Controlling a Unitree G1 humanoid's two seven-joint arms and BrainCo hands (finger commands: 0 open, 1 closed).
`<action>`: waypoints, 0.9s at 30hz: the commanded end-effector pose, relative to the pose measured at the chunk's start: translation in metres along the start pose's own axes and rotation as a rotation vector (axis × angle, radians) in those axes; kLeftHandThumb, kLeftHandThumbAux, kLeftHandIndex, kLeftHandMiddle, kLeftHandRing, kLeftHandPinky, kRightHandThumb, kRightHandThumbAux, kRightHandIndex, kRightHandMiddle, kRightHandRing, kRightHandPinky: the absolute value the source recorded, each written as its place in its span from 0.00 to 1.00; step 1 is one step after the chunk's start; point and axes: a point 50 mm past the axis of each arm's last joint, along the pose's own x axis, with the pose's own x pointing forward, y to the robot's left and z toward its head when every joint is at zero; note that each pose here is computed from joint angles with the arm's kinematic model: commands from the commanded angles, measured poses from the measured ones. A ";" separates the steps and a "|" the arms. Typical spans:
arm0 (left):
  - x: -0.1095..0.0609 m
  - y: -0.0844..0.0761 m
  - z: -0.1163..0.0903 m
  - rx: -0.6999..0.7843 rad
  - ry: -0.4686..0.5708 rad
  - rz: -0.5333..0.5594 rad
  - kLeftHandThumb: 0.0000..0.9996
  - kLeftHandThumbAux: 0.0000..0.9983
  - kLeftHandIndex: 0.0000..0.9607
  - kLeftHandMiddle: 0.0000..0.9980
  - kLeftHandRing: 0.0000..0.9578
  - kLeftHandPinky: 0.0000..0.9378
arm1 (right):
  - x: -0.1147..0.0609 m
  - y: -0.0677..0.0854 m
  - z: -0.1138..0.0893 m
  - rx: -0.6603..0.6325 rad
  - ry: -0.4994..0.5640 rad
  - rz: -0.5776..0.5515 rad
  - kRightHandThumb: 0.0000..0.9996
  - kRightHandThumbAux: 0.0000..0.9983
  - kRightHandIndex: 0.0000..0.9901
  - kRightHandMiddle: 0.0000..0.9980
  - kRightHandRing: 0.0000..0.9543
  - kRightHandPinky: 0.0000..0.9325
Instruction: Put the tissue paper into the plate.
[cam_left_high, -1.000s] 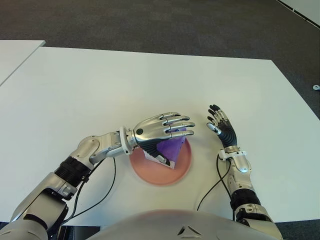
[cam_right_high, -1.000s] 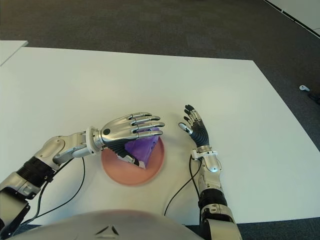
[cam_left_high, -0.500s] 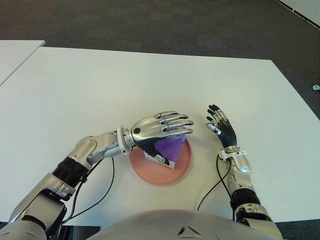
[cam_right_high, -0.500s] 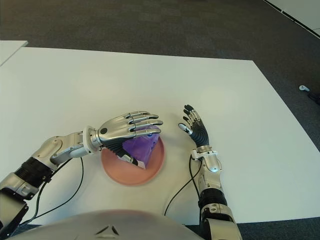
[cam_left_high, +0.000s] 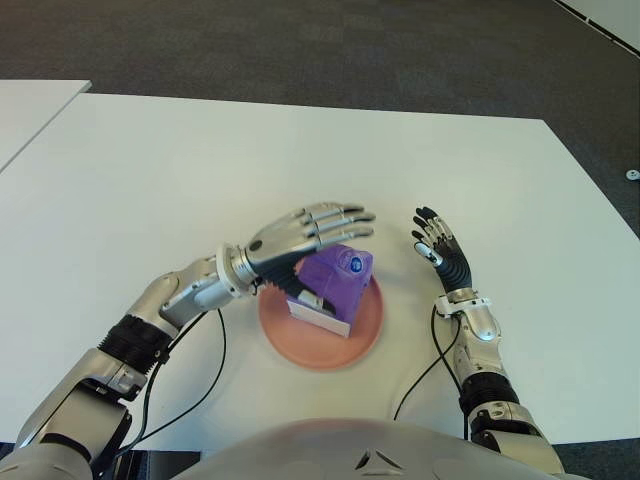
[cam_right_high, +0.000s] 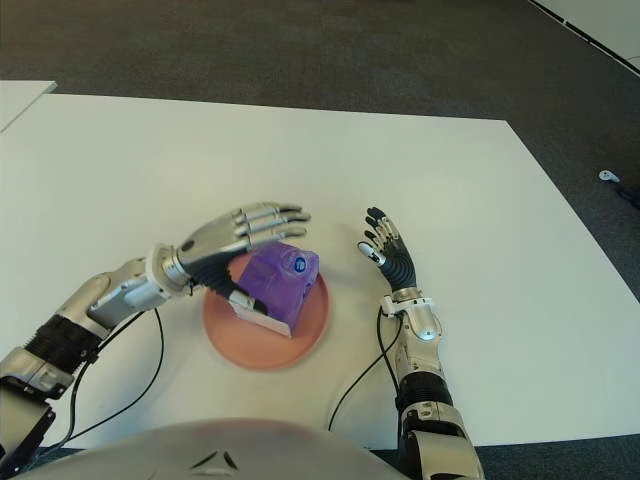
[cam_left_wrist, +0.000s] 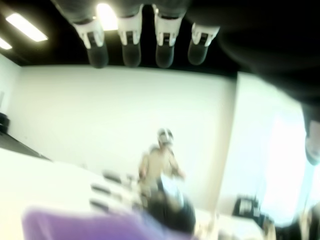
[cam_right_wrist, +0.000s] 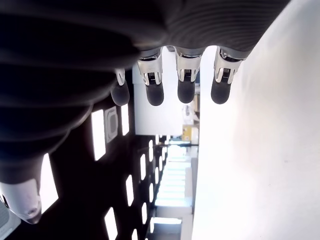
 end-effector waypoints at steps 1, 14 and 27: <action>-0.007 0.041 -0.039 -0.245 0.198 0.199 0.04 0.41 0.00 0.00 0.00 0.00 | -0.041 0.023 -0.055 0.118 0.295 -0.015 0.00 0.55 0.00 0.00 0.00 0.00; -0.039 0.078 -0.063 -0.521 0.452 0.730 0.00 0.48 0.00 0.00 0.00 0.00 | -0.036 0.029 -0.054 0.094 0.290 -0.018 0.00 0.58 0.00 0.00 0.00 0.00; -0.070 0.051 -0.078 -0.532 0.649 0.814 0.00 0.58 0.00 0.00 0.00 0.00 | -0.036 0.030 -0.055 0.099 0.298 -0.031 0.00 0.58 0.00 0.00 0.00 0.00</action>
